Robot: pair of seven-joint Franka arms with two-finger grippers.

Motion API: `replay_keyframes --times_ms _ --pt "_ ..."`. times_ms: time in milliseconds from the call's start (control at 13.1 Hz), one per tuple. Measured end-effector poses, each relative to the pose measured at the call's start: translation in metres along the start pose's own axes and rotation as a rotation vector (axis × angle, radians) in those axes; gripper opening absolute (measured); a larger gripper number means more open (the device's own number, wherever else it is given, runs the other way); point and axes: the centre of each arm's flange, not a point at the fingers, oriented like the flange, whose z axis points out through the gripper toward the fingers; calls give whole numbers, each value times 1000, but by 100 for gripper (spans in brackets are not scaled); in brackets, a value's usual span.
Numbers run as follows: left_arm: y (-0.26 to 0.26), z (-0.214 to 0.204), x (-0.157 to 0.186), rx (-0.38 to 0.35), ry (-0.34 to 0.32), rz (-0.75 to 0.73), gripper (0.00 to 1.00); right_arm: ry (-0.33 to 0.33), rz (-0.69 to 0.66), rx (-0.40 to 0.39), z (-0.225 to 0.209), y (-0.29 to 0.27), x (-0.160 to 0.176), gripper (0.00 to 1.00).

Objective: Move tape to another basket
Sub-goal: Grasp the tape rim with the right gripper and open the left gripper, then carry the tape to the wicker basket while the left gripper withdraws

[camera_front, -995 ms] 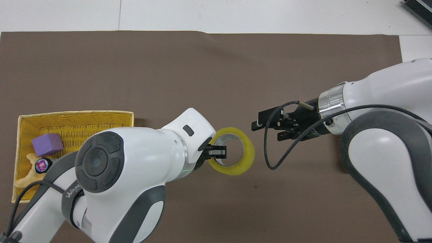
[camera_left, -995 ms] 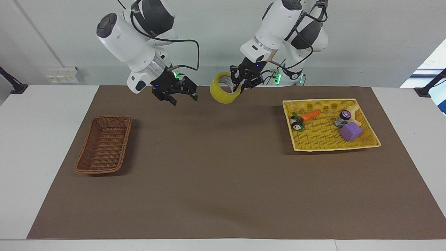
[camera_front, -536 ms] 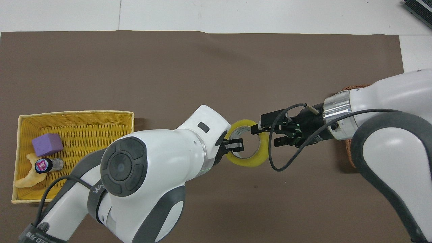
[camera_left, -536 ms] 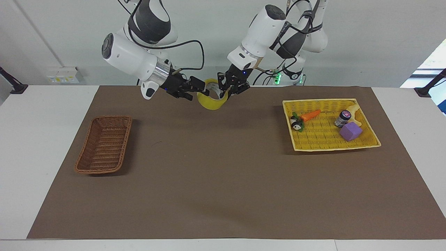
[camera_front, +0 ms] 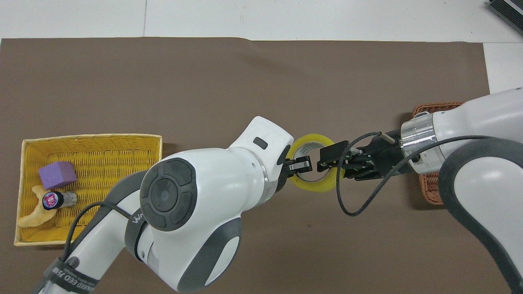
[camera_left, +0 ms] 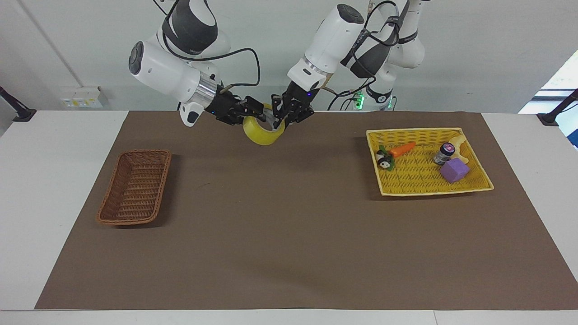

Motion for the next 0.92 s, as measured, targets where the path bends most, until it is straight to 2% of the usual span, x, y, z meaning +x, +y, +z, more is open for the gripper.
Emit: replay_keyframes --times_ms 77,230,306,459,536,613,689,766,919 --pt "4 3 -4 -5 -6 -2 22 -13 -8 -8 -2 4 0 40" --pt "9 6 -8 -18 -12 -19 23 -28 -20 -15 -5 11 0 29" --pt "10 1 -5 -30 -3 -27 30 -30 -13 -40 -6 19 1 26" --pt "10 -19 2 -53 20 -68 56 -34 -1 -61 -9 30 3 15" --pt "9 -33 4 -62 31 -100 68 -36 -2 -70 -8 33 3 5" --pt "5 -47 6 -57 30 -131 84 -38 -2 -74 -8 33 3 0" --pt "-3 -61 9 -38 19 -153 94 -38 -2 -75 -8 33 3 0" --pt "-18 -75 18 -7 5 -178 100 -38 -2 -76 -8 33 3 0" --pt "-60 -103 46 52 -12 -200 100 -39 -4 -83 -7 34 3 0"
